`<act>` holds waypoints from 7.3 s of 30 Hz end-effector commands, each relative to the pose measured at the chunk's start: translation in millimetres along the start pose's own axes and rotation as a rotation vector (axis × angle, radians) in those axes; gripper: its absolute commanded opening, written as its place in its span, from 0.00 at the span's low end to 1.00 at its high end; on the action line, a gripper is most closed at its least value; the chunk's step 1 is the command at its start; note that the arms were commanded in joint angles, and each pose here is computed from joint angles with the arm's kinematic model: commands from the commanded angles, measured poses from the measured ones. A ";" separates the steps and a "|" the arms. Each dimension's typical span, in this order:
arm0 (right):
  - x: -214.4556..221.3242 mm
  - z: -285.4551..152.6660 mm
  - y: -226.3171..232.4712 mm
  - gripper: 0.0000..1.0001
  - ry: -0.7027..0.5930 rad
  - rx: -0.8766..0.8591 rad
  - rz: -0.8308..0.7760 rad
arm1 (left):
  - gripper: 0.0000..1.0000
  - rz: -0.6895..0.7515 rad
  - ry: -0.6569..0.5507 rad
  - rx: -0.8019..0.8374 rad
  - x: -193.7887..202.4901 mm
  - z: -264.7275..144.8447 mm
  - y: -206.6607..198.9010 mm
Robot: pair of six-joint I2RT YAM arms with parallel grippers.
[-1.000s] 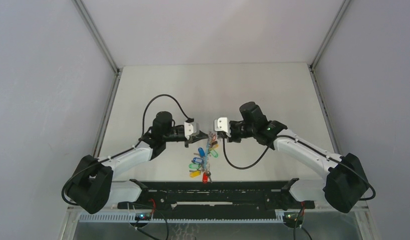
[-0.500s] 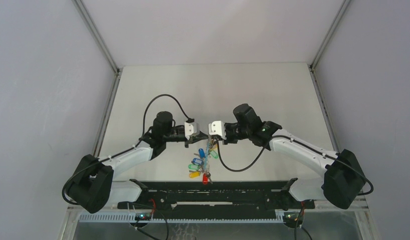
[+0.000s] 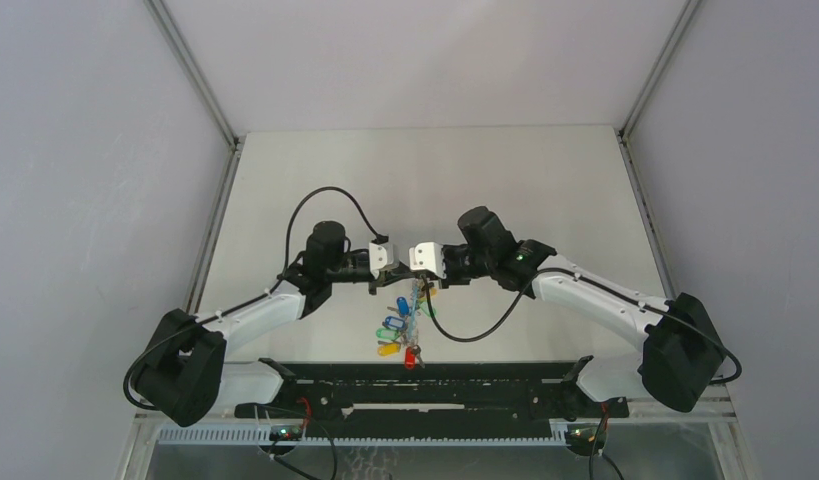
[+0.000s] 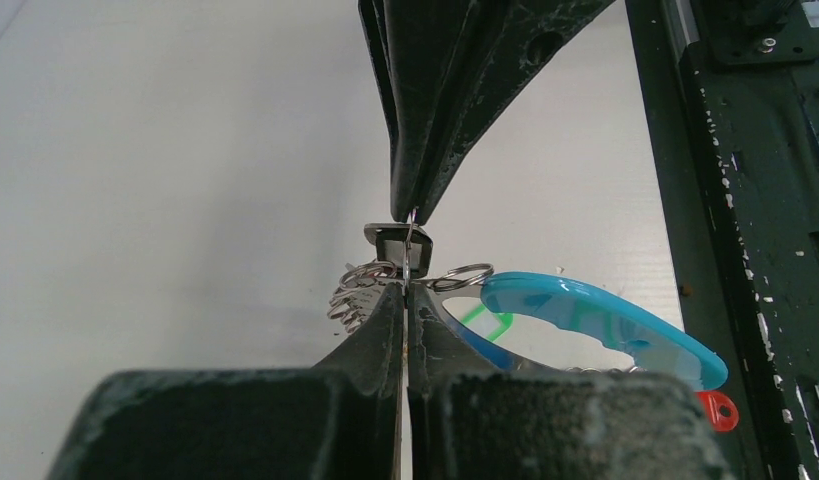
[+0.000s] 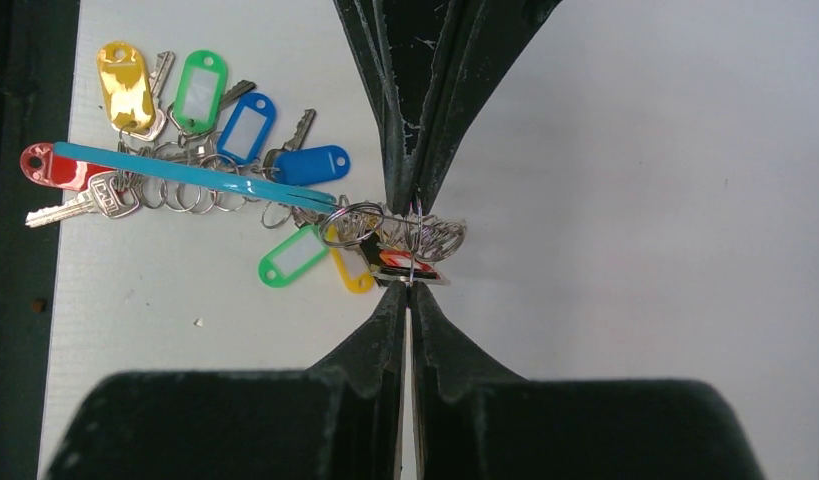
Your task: Put the keys on the keyring
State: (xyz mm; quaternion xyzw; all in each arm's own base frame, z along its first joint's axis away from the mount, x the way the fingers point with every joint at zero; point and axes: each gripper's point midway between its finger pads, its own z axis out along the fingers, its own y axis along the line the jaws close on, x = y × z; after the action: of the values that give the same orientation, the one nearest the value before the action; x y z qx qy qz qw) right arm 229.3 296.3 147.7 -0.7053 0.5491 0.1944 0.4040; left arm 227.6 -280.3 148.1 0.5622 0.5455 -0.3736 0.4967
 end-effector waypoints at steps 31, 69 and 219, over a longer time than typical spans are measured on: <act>-35.2 -4.2 -8.4 0.00 -0.075 -0.008 -0.064 | 0.00 0.083 -0.070 0.009 -39.6 2.7 10.2; -16.9 -13.9 -7.9 0.00 0.050 0.011 -0.014 | 0.00 0.102 -0.089 -0.021 -47.3 0.0 11.4; -45.1 -17.0 -23.9 0.00 -0.092 0.067 0.051 | 0.00 0.059 -0.046 -0.065 -35.9 6.0 20.4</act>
State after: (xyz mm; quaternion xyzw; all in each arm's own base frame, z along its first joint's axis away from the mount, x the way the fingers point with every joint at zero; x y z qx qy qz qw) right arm 231.6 299.2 160.2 -0.6794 0.5903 0.2020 0.3862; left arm 230.3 -285.8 160.7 0.5435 0.5491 -0.3759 0.5116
